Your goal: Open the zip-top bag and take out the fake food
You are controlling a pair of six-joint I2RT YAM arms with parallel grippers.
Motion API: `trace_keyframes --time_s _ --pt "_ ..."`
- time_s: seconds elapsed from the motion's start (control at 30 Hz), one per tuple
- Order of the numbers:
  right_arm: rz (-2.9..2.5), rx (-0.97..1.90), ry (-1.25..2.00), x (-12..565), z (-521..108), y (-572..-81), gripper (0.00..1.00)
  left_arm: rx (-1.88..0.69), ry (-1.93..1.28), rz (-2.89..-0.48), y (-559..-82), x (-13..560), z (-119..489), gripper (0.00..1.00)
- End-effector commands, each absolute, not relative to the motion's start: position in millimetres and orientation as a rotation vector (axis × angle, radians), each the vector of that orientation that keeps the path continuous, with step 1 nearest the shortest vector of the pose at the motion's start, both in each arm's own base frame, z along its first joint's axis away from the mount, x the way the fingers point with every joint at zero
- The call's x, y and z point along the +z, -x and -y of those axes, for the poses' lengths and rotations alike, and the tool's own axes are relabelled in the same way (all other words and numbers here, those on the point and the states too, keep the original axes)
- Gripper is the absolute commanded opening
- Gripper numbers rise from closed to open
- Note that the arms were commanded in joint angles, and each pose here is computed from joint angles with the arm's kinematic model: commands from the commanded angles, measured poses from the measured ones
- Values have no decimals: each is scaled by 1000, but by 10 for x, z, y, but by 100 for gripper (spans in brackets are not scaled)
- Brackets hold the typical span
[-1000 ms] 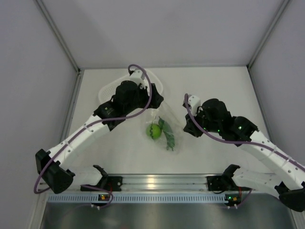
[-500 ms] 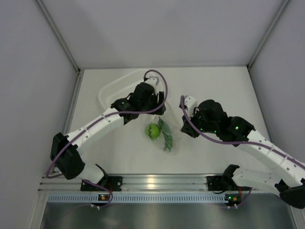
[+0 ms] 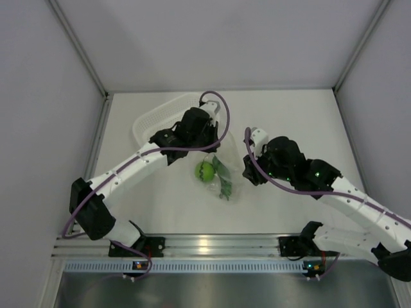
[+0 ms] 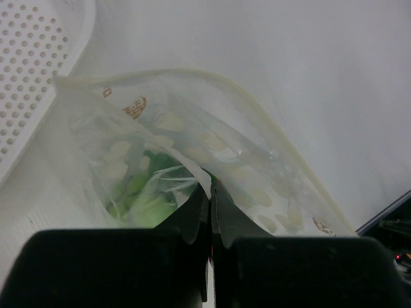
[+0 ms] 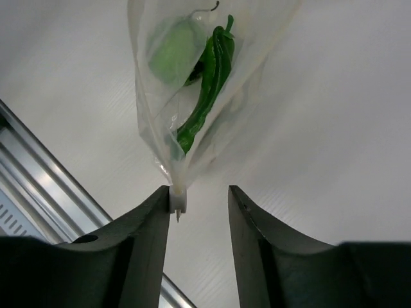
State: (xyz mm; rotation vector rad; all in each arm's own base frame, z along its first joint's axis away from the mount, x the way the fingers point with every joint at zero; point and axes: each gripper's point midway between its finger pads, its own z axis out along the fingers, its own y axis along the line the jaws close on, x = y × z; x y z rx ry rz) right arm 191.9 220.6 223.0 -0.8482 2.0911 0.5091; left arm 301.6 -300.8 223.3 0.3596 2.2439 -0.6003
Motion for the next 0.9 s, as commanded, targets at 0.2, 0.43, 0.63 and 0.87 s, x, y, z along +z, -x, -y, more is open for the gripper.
trace_keyframes --time_s 0.2,0.43,0.63,0.87 --pt "-1944 625 433 2977 -1985 -2326 50 -776 -670 -2126 -2823 2740 3294 0" --pt "-1962 712 312 2930 -2103 -2746 54 -791 -613 -2151 -2898 2732 3374 0" --pt "-1906 791 272 3096 -2204 -2776 56 -731 -454 -2185 -3067 2706 3334 0" --pt "-1909 750 216 3119 -2204 -2799 63 -669 -304 -2179 -3229 2754 3312 0"
